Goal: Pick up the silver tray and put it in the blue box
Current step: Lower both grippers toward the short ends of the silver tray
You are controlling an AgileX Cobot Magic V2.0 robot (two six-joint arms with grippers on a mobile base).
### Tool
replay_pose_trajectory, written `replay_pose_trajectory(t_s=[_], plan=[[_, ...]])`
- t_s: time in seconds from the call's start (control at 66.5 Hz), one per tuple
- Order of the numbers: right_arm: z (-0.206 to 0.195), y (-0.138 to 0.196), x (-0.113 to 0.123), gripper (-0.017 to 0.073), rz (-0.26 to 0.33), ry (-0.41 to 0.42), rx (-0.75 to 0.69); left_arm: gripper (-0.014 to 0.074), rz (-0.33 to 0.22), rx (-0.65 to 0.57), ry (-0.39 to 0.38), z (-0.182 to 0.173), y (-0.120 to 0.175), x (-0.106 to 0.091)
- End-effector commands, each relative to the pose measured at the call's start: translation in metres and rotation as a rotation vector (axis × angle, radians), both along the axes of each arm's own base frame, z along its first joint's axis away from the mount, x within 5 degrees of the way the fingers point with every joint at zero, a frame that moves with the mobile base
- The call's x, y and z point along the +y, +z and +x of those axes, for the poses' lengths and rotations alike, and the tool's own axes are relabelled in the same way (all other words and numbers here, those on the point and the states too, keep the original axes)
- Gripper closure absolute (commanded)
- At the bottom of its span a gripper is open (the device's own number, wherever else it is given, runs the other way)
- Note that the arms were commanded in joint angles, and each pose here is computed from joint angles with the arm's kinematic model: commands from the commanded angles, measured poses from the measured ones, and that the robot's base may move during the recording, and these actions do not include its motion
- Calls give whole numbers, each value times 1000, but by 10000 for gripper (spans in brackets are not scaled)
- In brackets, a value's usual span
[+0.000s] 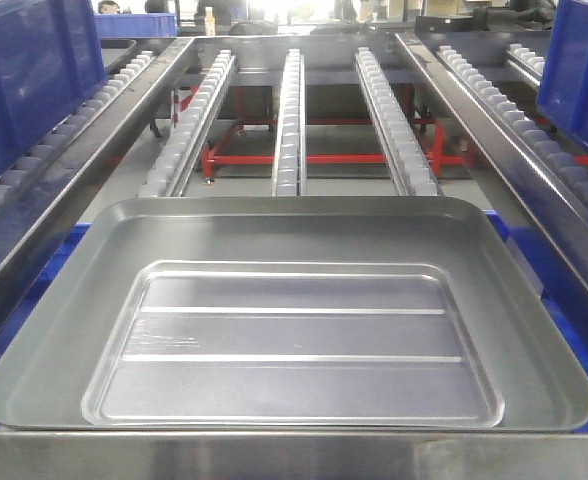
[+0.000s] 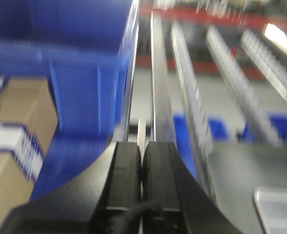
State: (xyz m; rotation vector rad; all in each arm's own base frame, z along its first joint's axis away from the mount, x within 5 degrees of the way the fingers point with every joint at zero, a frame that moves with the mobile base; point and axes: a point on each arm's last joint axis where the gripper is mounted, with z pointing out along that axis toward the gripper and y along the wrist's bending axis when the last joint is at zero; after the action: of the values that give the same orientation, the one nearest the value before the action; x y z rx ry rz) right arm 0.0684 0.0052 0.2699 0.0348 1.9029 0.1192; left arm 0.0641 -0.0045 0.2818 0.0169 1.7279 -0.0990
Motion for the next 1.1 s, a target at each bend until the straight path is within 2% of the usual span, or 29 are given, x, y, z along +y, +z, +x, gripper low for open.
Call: replay_pose_trajectory(t_s=[0.0,0.06,0.15,0.316,0.436,0.541,0.661,0.736,0.826,0.902,0.992,1.082], plan=[[16,18,5,508,80,16,68,600,-3,126,7,12,21,-1],[28,16,8,508,100,27,207,600,9,263,12,23,24,-1],[44,12,9,508,94,32,360,600,16,380,13,41,22,-3],[66,1,10,508,92,24,467,600,-2,527,7,67,4,-7],[73,-6,11,508,104,23,523,600,-68,618,-3,80,-8,-13],[75,-7,16,508,184,28,541,600,-133,660,-6,92,-15,-17],[81,-1,16,508,214,17,458,600,-235,740,-10,100,-26,-23],[80,-1,19,508,245,34,518,599,-277,790,-27,103,-31,-29],[80,-1,26,501,232,82,606,599,-234,815,-90,104,-33,-41],[84,-3,30,500,239,90,605,599,-193,834,-122,104,-32,-52],[89,-6,34,499,247,64,613,599,-148,840,-88,108,-31,-61],[94,-11,37,498,216,22,622,599,-124,838,-50,111,-27,-73]])
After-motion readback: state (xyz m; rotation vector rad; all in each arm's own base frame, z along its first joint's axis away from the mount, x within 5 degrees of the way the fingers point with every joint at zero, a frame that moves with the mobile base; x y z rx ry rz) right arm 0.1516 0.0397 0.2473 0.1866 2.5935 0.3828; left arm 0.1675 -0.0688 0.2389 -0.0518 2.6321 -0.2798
